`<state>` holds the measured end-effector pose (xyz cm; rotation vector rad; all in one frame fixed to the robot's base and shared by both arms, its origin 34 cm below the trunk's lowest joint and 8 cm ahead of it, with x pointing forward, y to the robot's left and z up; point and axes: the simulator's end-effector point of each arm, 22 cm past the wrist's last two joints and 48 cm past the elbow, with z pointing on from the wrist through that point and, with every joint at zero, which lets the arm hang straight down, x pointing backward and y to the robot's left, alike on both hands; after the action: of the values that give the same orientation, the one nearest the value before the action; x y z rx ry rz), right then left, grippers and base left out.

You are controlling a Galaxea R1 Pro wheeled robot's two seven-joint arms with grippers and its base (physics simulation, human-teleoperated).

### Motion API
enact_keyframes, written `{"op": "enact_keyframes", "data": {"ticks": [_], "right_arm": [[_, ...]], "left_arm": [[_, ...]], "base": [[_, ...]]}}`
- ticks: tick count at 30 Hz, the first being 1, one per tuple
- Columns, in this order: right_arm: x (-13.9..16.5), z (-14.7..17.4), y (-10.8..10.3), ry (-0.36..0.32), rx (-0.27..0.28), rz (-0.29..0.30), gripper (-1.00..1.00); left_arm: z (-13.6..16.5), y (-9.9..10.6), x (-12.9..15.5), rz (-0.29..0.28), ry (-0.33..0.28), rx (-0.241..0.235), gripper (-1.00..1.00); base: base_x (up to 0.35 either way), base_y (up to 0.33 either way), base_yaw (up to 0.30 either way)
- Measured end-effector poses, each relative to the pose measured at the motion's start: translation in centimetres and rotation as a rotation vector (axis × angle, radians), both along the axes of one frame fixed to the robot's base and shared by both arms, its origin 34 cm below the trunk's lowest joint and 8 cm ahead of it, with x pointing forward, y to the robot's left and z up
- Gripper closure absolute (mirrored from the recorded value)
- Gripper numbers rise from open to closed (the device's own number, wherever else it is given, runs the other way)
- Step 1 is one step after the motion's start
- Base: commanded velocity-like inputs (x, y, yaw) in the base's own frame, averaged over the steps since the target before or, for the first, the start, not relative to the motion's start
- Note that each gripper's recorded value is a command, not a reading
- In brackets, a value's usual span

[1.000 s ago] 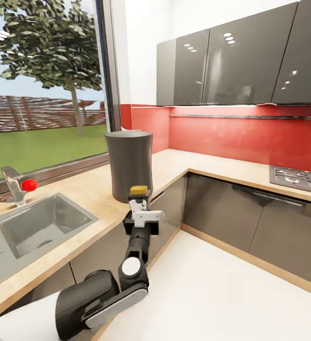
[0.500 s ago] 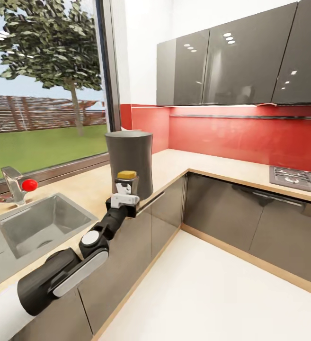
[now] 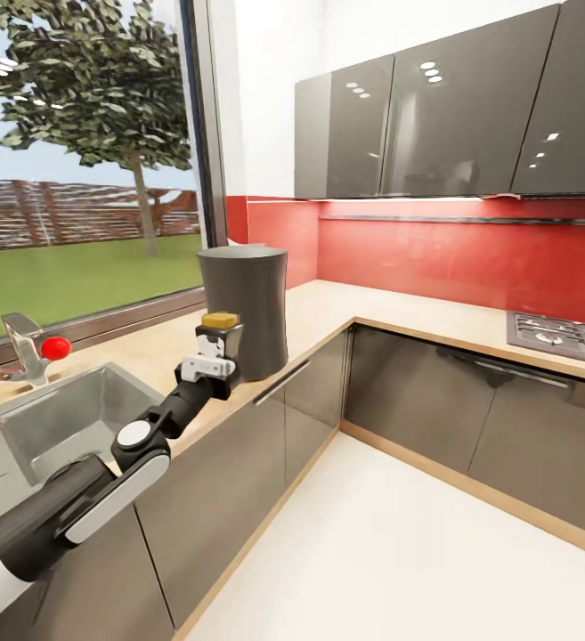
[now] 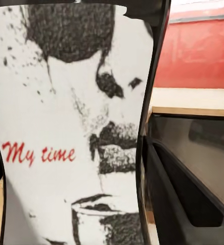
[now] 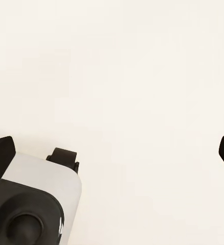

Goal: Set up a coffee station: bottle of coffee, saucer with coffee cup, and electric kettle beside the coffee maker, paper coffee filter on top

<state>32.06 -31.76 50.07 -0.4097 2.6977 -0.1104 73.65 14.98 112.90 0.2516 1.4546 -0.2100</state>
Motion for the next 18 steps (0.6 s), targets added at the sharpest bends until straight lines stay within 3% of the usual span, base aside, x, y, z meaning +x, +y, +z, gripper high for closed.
{"op": "enact_keyframes", "data": {"ticks": [7, 18], "right_arm": [[0.0, 0.0, 0.0, 0.0, 0.0, 0.0, -1.0], [0.0, 0.0, 0.0, 0.0, 0.0, 0.0, -1.0]], "left_arm": [[-0.4, 1.2, 0.3, 0.019, 0.004, 0.02, 1.0], [-1.6, 2.1, 0.9, 0.044, 0.023, 0.032, 1.0]], "base": [[0.005, 0.0, 0.0], [0.125, 0.0, 0.0]]}}
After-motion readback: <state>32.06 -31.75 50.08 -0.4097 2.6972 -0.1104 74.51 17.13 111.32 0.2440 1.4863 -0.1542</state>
